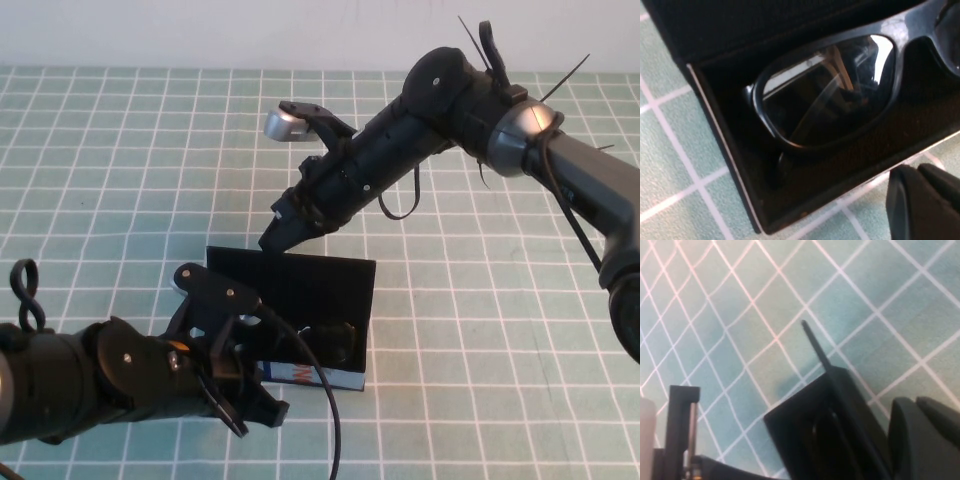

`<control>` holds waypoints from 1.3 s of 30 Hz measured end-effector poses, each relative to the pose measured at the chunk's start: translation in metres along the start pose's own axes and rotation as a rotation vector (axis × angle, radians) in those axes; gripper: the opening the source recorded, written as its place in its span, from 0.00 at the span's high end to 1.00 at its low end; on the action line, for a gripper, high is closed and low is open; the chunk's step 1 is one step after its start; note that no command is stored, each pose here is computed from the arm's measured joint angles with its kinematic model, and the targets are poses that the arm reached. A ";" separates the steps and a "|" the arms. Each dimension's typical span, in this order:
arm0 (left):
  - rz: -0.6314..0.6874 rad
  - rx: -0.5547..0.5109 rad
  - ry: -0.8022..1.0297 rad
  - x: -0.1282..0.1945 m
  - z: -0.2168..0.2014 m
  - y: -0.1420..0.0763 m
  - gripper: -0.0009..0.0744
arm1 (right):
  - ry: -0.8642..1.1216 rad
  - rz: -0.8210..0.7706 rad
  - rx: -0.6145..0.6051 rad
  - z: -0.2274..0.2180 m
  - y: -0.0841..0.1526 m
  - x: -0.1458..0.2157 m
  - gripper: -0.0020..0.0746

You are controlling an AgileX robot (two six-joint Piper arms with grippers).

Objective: Return glasses to glasses case

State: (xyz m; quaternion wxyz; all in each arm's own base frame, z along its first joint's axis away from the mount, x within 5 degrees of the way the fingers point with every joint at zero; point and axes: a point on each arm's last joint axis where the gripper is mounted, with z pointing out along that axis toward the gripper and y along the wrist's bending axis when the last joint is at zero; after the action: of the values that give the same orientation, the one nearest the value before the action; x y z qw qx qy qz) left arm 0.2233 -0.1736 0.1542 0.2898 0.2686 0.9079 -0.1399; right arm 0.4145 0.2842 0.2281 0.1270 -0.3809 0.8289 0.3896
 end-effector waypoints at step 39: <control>0.609 0.127 0.097 -0.012 -0.152 -0.010 0.99 | -0.138 -0.223 0.435 -0.145 0.131 -0.014 0.99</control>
State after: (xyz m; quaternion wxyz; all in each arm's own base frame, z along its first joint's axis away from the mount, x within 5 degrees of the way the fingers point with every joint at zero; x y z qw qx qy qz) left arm 0.1573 -0.1245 0.2829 0.2574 0.5520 0.7880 -0.0904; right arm 0.3406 0.2373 0.4032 0.3044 -0.4061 0.8355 0.2105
